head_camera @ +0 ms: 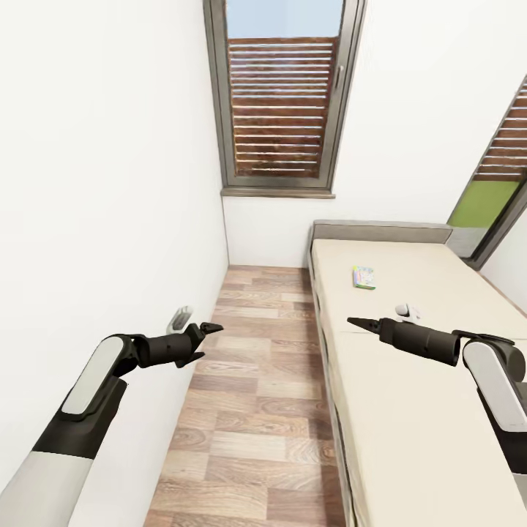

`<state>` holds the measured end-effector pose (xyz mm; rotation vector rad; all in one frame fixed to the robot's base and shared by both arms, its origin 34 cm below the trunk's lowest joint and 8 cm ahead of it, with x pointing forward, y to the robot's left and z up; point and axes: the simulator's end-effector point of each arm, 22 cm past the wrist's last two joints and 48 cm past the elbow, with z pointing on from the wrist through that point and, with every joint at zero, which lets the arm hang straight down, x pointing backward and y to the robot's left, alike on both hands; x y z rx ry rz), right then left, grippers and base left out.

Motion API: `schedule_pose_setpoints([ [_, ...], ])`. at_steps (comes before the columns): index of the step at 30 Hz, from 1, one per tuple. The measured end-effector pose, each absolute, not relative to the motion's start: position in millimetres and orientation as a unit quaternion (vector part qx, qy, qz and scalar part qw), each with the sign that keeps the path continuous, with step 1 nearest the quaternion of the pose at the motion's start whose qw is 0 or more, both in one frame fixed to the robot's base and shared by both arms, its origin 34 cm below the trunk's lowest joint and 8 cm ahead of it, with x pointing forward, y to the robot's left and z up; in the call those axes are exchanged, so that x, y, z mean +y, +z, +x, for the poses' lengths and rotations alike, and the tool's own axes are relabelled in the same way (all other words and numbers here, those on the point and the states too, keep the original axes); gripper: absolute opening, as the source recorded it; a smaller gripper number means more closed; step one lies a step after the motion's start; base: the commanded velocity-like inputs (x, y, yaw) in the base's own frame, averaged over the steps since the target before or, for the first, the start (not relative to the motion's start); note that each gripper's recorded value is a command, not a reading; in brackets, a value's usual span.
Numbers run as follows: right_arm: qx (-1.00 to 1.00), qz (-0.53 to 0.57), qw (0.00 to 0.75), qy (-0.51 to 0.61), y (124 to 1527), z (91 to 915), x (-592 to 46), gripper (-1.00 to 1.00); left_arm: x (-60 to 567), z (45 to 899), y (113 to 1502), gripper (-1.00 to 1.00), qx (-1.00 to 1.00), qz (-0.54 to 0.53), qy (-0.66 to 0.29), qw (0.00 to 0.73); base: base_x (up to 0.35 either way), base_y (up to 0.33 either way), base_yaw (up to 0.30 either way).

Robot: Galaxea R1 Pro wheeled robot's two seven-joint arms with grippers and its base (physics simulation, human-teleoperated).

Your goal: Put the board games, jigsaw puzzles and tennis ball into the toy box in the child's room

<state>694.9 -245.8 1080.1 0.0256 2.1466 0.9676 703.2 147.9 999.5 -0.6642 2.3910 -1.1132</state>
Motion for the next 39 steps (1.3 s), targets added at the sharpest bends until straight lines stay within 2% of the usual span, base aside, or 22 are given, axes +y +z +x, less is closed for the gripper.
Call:
schedule_pose_setpoints([
  [20,0.842,0.01,0.383,0.38,1080.2,694.8,-245.8,1.0,147.4,703.0,999.4,1.0,0.86,-0.238,-0.4,0.209,0.001,0.034,0.0],
  [39,0.842,0.009,0.384,0.38,1080.8,694.7,-245.8,1.0,147.0,702.8,999.3,1.0,0.86,-0.238,-0.4,0.209,0.061,0.067,0.0],
])
